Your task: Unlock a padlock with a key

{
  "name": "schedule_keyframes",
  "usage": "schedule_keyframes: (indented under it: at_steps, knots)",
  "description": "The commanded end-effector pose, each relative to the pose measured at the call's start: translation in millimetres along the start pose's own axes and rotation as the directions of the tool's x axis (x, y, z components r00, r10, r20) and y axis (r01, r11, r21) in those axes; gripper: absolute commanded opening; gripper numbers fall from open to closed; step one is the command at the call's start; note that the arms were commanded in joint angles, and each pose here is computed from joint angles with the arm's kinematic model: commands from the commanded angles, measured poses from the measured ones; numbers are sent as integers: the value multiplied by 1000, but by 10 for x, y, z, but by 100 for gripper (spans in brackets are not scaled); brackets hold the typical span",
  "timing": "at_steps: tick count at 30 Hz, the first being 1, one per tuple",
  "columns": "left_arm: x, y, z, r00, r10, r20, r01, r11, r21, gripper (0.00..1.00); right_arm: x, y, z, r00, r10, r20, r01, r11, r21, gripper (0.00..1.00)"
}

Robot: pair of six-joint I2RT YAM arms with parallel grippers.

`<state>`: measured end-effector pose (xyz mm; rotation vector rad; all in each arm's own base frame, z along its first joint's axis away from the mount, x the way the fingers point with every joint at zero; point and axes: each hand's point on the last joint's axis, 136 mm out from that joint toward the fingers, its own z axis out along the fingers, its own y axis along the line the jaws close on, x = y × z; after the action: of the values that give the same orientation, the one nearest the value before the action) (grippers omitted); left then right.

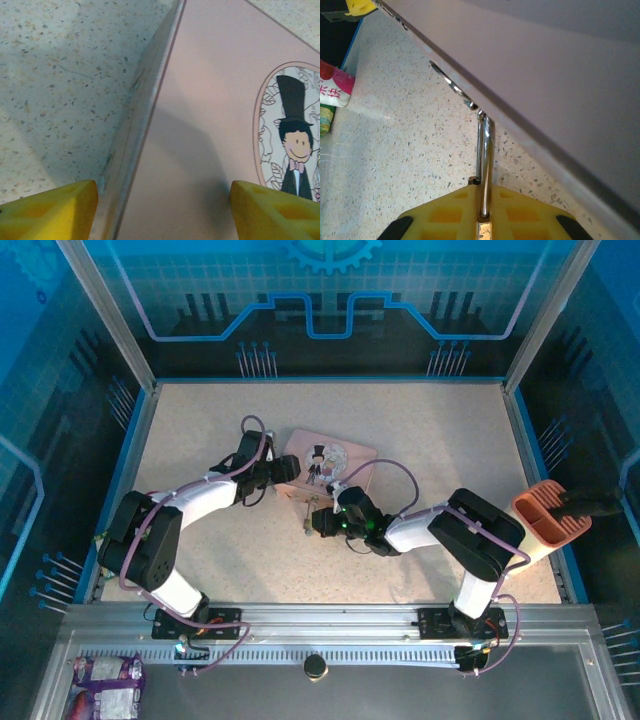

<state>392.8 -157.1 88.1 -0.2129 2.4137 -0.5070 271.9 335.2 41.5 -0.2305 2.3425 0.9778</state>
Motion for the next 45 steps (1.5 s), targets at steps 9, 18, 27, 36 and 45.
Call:
schedule_keyframes:
  at_steps: [9,18,27,36,45]
  knots:
    - [56,245,34,999,-39,-16,37,993,-115,70,0,-264,-166,999,-51,-18,53,980,194,2]
    - [319,135,0,996,-72,-61,66,994,-82,65,-116,-235,-176,996,56,65,-66,984,165,0]
    - [552,-66,7,994,-80,-80,77,996,-49,63,-271,-214,-204,976,141,164,-162,979,124,0]
    - [585,-120,-15,995,-80,-67,77,996,-50,62,-188,-327,-310,972,185,141,-191,981,28,15]
    - [538,-125,-22,996,-77,-52,75,996,-53,62,-35,-319,-283,989,117,92,-121,992,33,33]
